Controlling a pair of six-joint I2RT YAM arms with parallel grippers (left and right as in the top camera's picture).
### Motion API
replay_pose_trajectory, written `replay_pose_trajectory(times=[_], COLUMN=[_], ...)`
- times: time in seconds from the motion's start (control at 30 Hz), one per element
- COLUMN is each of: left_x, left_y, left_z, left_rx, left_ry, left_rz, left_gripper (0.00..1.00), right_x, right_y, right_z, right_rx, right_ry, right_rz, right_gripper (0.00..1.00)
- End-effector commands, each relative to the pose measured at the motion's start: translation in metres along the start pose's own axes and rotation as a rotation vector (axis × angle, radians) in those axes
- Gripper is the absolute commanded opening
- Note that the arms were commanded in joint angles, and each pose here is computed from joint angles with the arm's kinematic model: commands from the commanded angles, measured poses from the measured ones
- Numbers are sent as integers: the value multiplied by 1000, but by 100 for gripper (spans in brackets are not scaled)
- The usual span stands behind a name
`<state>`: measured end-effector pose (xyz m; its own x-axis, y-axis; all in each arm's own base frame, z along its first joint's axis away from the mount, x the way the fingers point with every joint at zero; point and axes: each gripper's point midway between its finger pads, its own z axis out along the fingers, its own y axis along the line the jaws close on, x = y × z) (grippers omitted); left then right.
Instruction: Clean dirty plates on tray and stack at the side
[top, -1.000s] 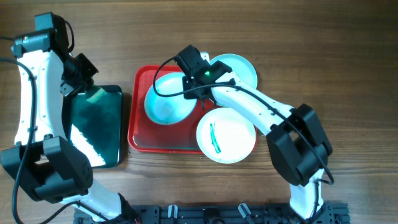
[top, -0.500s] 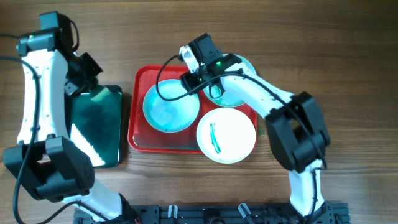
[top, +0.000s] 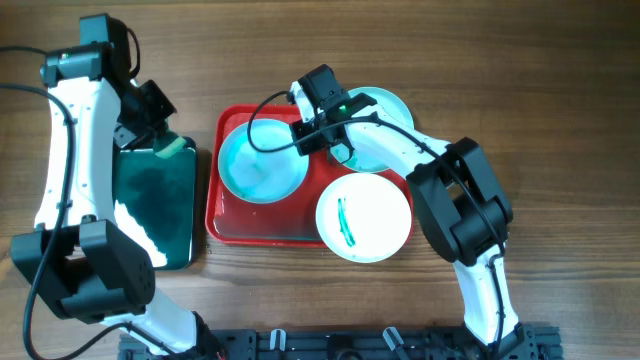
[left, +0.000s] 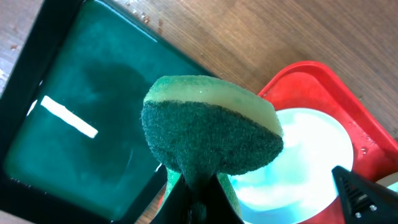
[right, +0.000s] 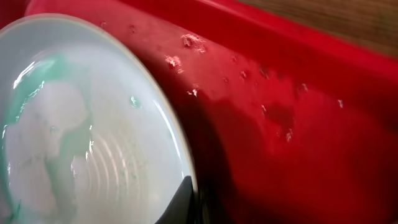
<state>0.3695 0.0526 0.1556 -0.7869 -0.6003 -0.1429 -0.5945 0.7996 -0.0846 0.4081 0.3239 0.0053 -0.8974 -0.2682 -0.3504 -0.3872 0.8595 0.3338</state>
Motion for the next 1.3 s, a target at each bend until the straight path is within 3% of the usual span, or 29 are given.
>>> replay_pose_trajectory(times=[0.0, 0.3, 0.47, 0.57, 0.63, 0.73, 0.83, 0.93, 1.07, 1.2, 1.27], left_x=[21, 88, 98, 104, 88, 33, 11, 32, 92, 133, 127], left_y=[-25, -96, -70, -64, -58, -50, -67, -82, -88, -95, -103], left_z=[12, 105, 136, 142, 141, 123, 111, 123, 140, 139, 128], left_rx=[49, 145, 46, 33, -24, -157, -101, 4, 130, 238, 278], left_ry=[20, -52, -101, -91, -168, -446, -563, -448, -150, 46, 25], left_rz=[45, 291, 245, 325, 342, 285, 246, 286, 350, 411, 435], left_gripper=[4, 4, 4, 4, 4, 4, 4, 4, 4, 4, 4], right_x=[15, 21, 20, 20, 20, 20, 20, 20, 20, 22, 28], right_y=[-22, -26, -28, -28, -28, -28, -28, -28, -28, -18, 0], right_z=[5, 5, 5, 5, 5, 5, 5, 5, 5, 5, 5], right_rx=[126, 148, 156, 155, 155, 155, 155, 155, 154, 100, 2], right_ry=[33, 54, 46, 47, 48, 48, 48, 48, 49, 75, 125], right_rz=[446, 410, 386, 386, 385, 384, 376, 371, 358, 342, 317], right_gripper=[4, 4, 4, 4, 4, 4, 4, 4, 4, 4, 11])
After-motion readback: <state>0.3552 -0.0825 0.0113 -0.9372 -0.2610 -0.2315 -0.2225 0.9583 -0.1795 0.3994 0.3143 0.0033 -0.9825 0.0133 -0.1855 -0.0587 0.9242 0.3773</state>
